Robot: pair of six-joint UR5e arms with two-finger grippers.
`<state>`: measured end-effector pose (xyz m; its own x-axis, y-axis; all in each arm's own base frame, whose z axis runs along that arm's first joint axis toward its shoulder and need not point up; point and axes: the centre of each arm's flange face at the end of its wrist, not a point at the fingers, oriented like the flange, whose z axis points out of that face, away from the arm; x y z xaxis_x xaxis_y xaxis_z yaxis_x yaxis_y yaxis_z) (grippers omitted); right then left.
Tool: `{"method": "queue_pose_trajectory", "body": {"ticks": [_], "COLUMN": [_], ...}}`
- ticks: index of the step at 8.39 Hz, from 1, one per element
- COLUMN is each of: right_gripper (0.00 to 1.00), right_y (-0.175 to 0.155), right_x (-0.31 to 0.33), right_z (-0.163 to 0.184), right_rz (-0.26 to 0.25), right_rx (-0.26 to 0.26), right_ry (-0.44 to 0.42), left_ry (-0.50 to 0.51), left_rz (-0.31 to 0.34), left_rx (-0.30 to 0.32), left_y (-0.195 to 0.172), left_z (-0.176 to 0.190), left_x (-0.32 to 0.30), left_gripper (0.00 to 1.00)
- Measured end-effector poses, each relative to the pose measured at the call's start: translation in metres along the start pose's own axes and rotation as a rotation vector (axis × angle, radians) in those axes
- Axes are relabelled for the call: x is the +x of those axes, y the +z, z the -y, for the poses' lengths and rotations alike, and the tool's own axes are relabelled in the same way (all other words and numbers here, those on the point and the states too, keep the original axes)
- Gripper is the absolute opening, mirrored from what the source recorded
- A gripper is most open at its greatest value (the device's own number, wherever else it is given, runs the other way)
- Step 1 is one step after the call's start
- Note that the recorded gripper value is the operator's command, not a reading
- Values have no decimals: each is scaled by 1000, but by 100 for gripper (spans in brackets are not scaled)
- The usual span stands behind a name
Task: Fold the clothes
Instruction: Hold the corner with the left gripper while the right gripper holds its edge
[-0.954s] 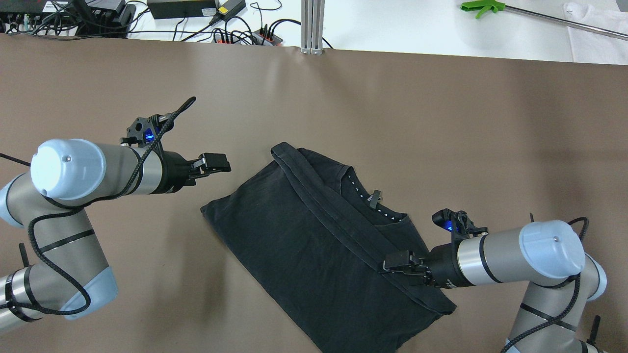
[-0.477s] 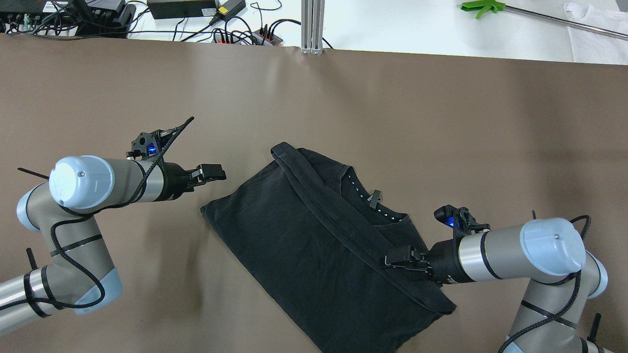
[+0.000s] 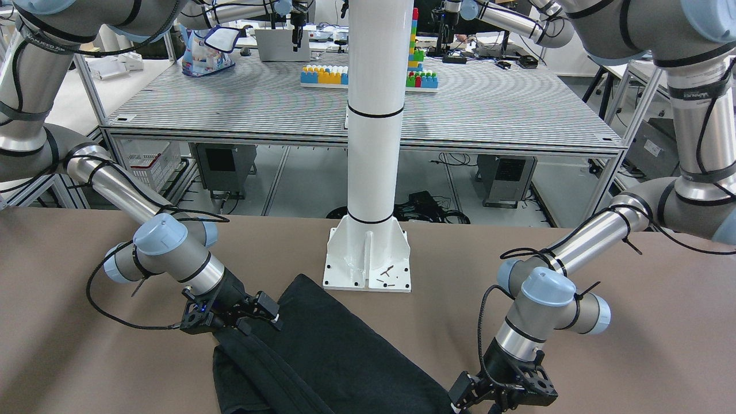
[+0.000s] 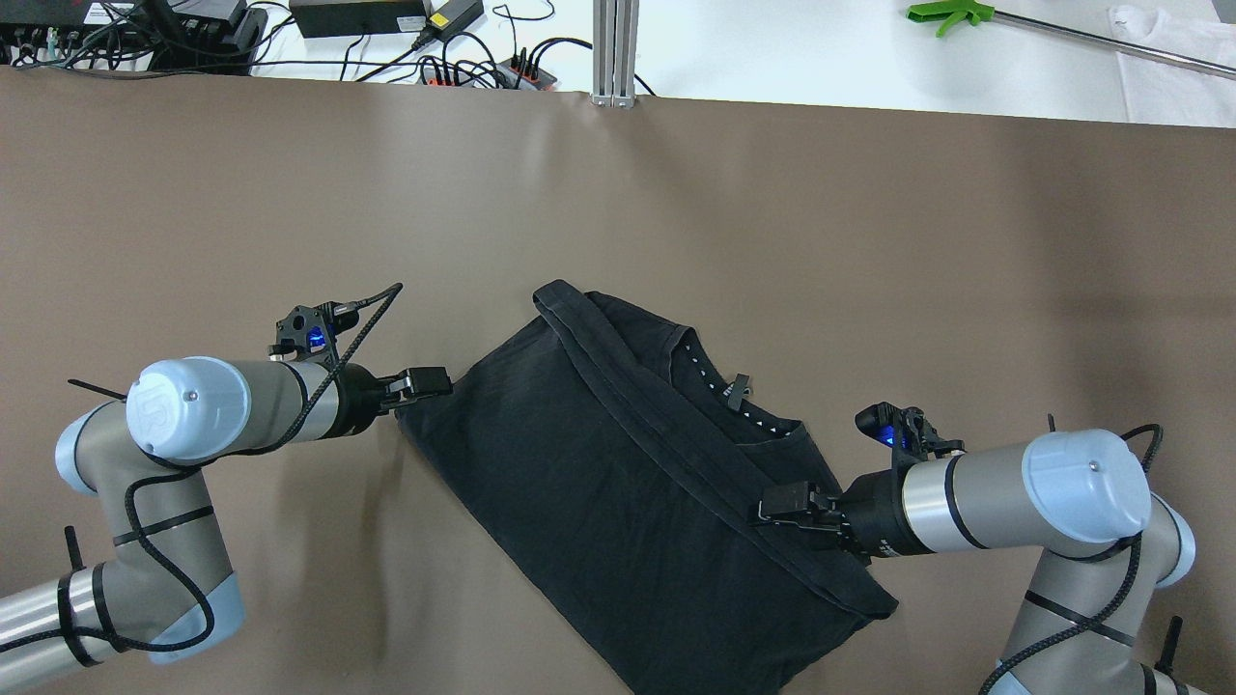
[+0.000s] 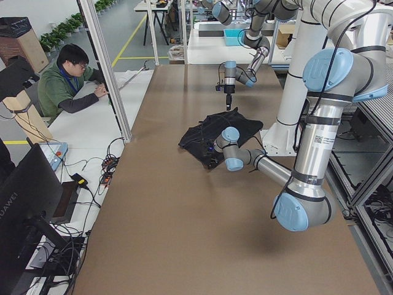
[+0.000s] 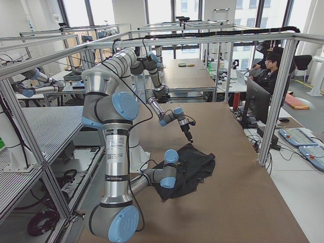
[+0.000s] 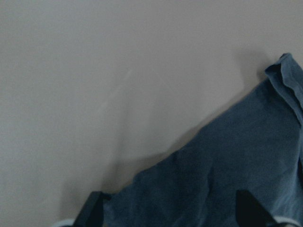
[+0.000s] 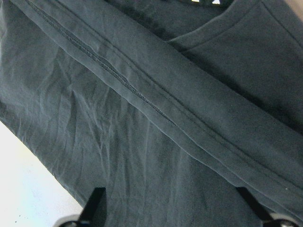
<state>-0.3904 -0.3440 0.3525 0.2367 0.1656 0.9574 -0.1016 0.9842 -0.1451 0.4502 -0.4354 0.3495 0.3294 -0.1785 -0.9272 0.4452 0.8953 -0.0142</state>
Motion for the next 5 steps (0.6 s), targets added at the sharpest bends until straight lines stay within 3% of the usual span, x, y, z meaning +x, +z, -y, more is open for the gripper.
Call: {"method": "queue_pose_trajectory", "body": {"ticks": [5], "right_gripper": [94], "right_y": [0], "right_x": [-1], "right_z": [0], "right_rz": [1], "right_rx": [4], "right_ry": [0], "left_ry": [3], "left_rz": [54], "left_rx": [-2], "left_y": [6], "left_z": [-11], "left_x": [-35], "left_gripper": [100]}}
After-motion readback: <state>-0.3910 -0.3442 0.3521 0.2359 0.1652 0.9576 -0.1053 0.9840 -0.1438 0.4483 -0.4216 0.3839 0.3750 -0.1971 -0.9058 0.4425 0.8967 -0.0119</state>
